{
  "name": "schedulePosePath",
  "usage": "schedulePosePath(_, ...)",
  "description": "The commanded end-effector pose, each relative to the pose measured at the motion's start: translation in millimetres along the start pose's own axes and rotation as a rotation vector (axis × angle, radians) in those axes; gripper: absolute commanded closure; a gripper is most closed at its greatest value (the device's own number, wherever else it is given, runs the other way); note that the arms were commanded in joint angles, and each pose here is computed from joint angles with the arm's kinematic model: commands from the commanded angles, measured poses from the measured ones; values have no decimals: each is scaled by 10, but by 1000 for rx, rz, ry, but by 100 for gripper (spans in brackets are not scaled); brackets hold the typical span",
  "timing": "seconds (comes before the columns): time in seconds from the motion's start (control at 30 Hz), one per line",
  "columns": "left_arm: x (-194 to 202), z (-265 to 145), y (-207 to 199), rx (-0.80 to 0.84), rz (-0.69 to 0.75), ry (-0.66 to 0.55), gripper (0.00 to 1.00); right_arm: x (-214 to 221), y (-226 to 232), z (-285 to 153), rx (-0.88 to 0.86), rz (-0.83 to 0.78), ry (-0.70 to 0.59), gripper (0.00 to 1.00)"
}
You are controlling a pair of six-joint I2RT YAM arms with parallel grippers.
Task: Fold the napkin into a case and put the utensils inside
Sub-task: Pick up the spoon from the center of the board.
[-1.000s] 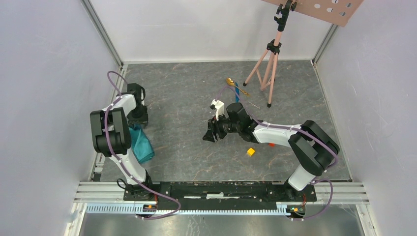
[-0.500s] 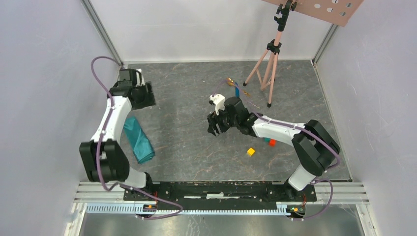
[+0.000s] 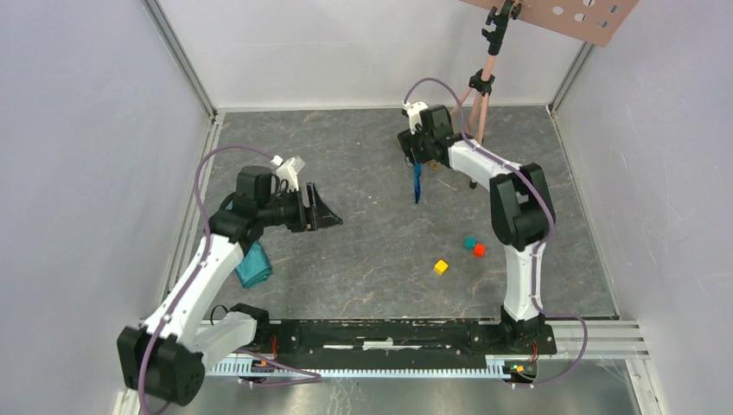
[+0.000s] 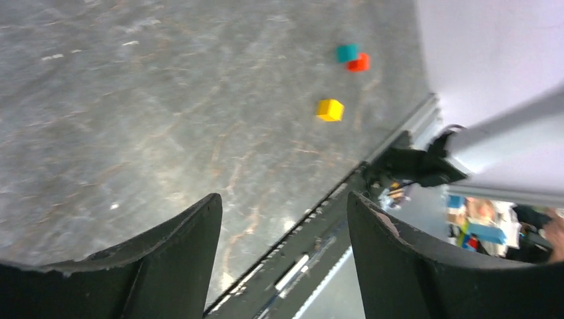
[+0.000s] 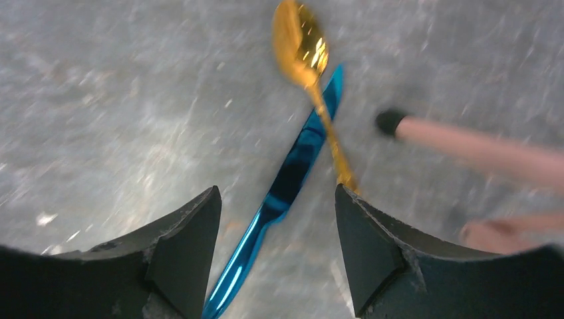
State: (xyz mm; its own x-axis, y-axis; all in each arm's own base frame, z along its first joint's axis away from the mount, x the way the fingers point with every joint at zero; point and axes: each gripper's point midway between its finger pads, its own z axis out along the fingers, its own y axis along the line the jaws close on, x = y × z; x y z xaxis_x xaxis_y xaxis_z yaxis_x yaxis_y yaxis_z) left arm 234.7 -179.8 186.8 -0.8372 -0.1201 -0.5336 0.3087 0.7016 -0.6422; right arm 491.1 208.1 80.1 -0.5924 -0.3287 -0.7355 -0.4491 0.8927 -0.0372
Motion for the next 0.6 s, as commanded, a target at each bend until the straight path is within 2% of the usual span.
schedulePosePath(0.0, -40, -305, -625, 275, 22, -78, 24, -286, -142, 280, -29, -139, 13, 32)
schedulePosePath(0.13, 38, -345, -661, 301, 2, -77, 23, -321, -283, 482, -44, -168, 11, 36)
schedulePosePath(0.33, 41, -347, -658, 297, -8, -81, 23, -191, -336, 638, -78, -183, 36, 50)
schedulePosePath(0.47, 7, -333, -662, 293, -21, -78, 23, -44, -372, 733, -66, -185, 70, 54)
schedulePosePath(0.57, -21, -336, -676, 295, -18, -80, 23, 40, -367, 793, -77, -175, 89, 62)
